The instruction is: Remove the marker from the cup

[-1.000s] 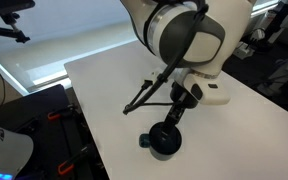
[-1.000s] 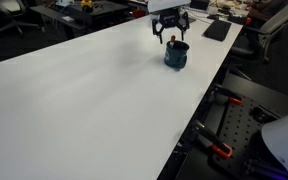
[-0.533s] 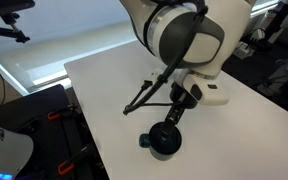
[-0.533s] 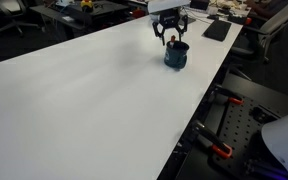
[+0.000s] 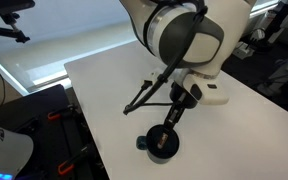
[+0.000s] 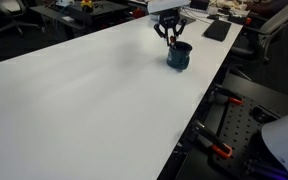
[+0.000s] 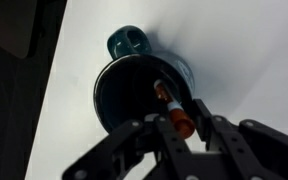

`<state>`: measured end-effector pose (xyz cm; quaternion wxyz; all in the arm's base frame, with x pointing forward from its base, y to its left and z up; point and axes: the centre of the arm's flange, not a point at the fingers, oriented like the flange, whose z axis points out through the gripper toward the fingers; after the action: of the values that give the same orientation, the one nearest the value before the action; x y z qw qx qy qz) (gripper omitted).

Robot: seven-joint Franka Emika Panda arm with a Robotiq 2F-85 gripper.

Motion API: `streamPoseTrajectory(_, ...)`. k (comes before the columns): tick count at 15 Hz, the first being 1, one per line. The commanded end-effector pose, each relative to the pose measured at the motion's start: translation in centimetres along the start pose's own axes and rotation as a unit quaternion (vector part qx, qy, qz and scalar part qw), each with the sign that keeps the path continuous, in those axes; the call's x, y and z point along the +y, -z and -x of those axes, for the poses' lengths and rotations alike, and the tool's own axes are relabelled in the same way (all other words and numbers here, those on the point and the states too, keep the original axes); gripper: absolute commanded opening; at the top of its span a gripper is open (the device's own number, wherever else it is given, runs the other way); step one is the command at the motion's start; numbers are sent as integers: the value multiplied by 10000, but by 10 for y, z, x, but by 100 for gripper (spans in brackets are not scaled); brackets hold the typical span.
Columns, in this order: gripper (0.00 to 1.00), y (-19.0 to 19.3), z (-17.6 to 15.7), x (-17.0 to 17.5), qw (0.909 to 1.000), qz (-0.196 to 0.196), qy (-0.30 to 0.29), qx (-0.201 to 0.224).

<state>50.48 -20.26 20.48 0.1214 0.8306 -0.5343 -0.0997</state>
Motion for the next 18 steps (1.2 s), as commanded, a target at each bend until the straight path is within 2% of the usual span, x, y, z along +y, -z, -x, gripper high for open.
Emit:
streamPoseTrajectory(1,7,0,2,1,9999,-22,36,111)
streamPoseTrajectory(6,7,11,4,4,9998,-116,79,116)
streamPoseTrajectory(14,7,70,-5,0,9982,-455,49,376)
streamPoseTrajectory(18,7,69,-3,-9,9981,-395,142,461)
